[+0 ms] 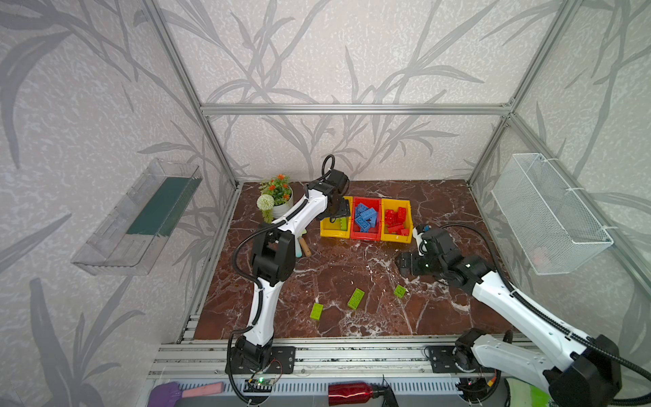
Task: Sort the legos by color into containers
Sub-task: 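Move the left gripper down to a lime-green brick near the robot, then grasp the lime-green brick with the left gripper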
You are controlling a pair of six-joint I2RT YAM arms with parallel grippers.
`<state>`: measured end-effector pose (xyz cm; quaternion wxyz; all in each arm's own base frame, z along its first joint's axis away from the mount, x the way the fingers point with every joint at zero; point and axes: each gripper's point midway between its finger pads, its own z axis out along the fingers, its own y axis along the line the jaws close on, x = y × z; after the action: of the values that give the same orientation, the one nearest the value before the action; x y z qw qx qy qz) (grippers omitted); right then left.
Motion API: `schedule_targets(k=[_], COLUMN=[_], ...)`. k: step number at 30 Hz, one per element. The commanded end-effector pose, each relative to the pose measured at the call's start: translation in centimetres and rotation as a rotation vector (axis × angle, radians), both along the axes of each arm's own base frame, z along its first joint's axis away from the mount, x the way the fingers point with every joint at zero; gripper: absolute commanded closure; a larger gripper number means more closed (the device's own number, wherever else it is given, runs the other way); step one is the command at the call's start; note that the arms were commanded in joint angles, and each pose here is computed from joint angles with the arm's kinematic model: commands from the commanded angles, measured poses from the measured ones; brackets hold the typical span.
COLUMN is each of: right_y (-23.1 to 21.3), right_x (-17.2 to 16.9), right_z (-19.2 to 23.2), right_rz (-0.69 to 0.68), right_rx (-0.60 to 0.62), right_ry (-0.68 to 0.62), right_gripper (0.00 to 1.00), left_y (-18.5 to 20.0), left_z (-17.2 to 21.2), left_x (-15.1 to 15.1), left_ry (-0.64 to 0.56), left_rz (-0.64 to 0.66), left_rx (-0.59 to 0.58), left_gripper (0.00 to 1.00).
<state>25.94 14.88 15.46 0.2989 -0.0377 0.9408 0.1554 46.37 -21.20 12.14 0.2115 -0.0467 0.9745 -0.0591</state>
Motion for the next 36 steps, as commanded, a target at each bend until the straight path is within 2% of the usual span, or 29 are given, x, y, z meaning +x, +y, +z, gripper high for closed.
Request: schedule_targets(k=[1, 6, 10, 15, 29, 36], right_y=[0.4, -0.1, -0.6, -0.8, -1.8, -2.0], right_x=[-0.4, -1.9, -3.3, -5.2, -7.8, -8.0], right_z=[1.6, 1.8, 1.5, 1.0, 1.0, 0.8], right_rz=[0.015, 0.015, 0.005, 0.003, -0.004, -0.007], right_rx=[0.051, 0.057, 0.061, 0.076, 0.057, 0.055], right_ry=[-0.028, -0.023, -0.015, -0.004, -0.003, -0.003], right_gripper=[0.01, 0.01, 0.01, 0.01, 0.01, 0.01], left_y=[-0.5, -0.9, -2.0, -4.7, -9.2, -8.7], left_z=[4.4, 3.2, 0.8, -1.4, -5.5, -8.1], left_x=[-2.9, -10.6, -16.6, -21.6, -25.9, -26.9], left_ry=[-0.099, -0.083, -0.060, -0.085, -0.006, 0.056], left_rz=[-0.023, -0.104, -0.203, -0.362, -0.523, -0.522], left_rx=[-0.055, -0.046, -0.011, -0.025, -0.020, 0.047], left_gripper=[0.13, 0.15, 0.16, 0.16, 0.18, 0.21])
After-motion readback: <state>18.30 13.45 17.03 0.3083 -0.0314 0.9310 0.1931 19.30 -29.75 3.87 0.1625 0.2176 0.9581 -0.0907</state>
